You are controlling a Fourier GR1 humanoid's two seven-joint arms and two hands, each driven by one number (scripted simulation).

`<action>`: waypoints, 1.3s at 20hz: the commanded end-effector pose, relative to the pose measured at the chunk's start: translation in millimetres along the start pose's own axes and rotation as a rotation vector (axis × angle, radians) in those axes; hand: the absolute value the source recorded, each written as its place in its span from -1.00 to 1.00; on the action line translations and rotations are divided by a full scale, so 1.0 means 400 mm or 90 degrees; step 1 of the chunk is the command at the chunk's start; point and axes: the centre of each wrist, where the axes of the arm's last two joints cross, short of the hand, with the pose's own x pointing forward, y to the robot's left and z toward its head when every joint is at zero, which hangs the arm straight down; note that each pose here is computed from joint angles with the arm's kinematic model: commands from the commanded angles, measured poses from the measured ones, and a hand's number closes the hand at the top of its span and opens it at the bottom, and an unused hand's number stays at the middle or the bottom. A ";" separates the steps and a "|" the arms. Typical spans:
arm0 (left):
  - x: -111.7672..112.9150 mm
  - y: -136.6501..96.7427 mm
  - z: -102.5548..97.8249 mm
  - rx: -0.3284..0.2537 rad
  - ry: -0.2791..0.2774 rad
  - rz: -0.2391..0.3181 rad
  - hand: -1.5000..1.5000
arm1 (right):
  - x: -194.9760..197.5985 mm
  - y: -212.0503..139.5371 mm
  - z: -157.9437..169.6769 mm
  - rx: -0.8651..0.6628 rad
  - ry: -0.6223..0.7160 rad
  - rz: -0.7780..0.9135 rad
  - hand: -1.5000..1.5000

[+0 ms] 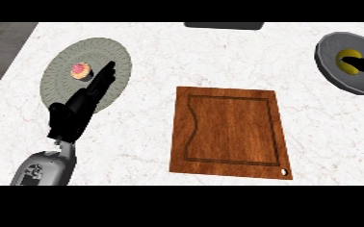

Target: Pick the lemon from the cutting board and place it in the pan

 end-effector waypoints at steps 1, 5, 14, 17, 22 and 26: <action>-0.011 -0.001 -0.012 0.016 -0.004 -0.005 0.00 | -0.008 -0.035 -0.010 -0.013 -0.015 -0.131 -1.00; 0.006 0.008 -0.002 0.016 0.004 0.001 0.00 | -0.083 -0.127 -0.003 0.023 -0.018 -0.175 -1.00; 0.026 0.006 -0.003 0.021 0.010 -0.012 0.00 | -0.267 -0.173 0.102 0.043 -0.111 -0.213 -1.00; 0.002 0.058 -0.033 0.021 0.020 0.011 0.00 | -0.286 -0.166 0.118 0.052 -0.118 -0.231 -1.00; -0.015 -0.011 -0.003 0.030 0.025 -0.003 0.00 | -0.354 -0.202 0.167 0.074 -0.118 -0.246 -1.00; -0.030 0.045 -0.015 0.029 0.027 0.007 0.00 | -0.391 -0.137 0.222 0.065 -0.125 -0.244 -1.00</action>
